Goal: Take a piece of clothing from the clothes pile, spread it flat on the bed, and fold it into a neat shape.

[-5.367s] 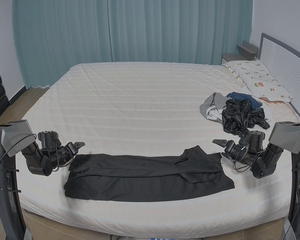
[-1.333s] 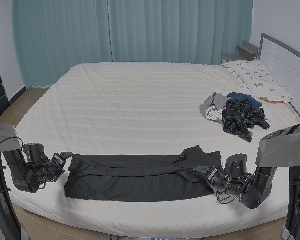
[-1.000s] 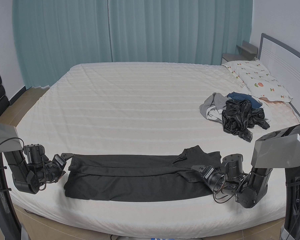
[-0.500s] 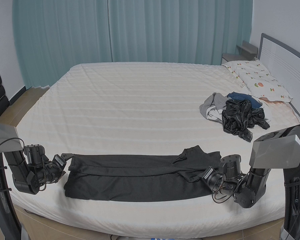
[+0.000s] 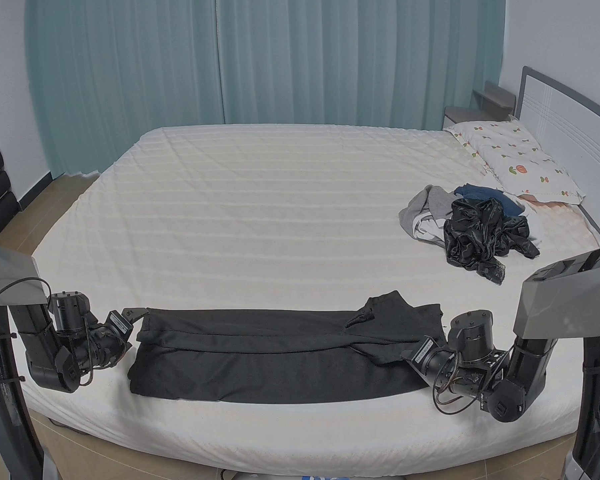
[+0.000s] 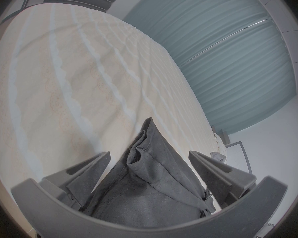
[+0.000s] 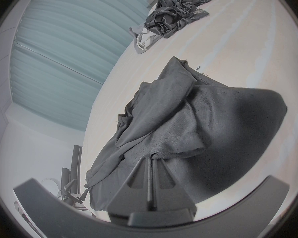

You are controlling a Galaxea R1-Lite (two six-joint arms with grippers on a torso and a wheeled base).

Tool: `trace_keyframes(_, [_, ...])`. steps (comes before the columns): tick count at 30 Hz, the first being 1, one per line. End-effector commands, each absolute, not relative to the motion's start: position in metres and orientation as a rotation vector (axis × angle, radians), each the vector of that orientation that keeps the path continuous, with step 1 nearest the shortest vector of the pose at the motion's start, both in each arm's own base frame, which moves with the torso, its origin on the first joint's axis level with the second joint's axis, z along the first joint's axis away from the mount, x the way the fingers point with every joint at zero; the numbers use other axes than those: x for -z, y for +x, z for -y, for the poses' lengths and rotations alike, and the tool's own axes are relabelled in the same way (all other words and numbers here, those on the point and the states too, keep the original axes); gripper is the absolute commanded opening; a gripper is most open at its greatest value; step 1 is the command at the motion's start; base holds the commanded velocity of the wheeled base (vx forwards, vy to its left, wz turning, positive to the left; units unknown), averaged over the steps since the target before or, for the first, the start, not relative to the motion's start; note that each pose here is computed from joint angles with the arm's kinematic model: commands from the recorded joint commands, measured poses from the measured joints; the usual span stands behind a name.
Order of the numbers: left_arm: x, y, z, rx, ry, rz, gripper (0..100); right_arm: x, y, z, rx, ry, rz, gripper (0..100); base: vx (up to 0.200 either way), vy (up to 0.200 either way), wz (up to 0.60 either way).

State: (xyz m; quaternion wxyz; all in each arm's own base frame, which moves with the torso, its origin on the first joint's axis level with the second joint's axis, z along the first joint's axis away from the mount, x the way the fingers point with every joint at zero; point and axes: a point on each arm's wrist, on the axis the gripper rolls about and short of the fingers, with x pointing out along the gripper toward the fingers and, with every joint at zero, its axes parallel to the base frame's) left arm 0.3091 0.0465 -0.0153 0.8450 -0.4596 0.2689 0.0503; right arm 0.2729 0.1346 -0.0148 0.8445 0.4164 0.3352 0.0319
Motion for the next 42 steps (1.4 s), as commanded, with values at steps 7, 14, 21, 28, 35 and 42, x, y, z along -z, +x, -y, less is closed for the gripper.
trace_keyframes(7, [0.02, 0.309, -0.047, -0.113, -0.972, -0.582, 100, 0.011, 0.258, -0.131, -0.084, 0.821, -0.732, 0, 0.0, 0.0, 0.0])
trace_keyframes(14, [0.021, 0.309, -0.047, -0.114, -0.972, -0.583, 100, 0.017, 0.255, -0.13, -0.081, 0.799, -0.76, 0, 0.0, 0.0, 0.0])
trace_keyframes(21, [0.022, 0.309, -0.047, -0.115, -0.973, -0.586, 100, 0.02, 0.246, -0.127, -0.11, 0.729, -0.804, 100, 0.0, 0.0, 0.0])
trace_keyframes(28, [0.022, 0.309, -0.047, -0.116, -0.973, -0.587, 100, 0.005, 0.255, -0.116, -0.1, 0.742, -0.721, 100, 0.0, 0.0, 0.0])
trace_keyframes(35, [0.022, 0.309, -0.047, -0.112, -0.967, -0.587, 100, -0.009, 0.265, -0.096, -0.069, 0.74, -0.643, 100, 0.0, 0.0, 0.0])
trace_keyframes(42, [0.025, 0.308, -0.047, -0.111, -0.948, -0.595, 100, 0.015, 0.276, -0.096, -0.06, 0.732, -0.691, 100, 0.0, 0.0, 0.0])
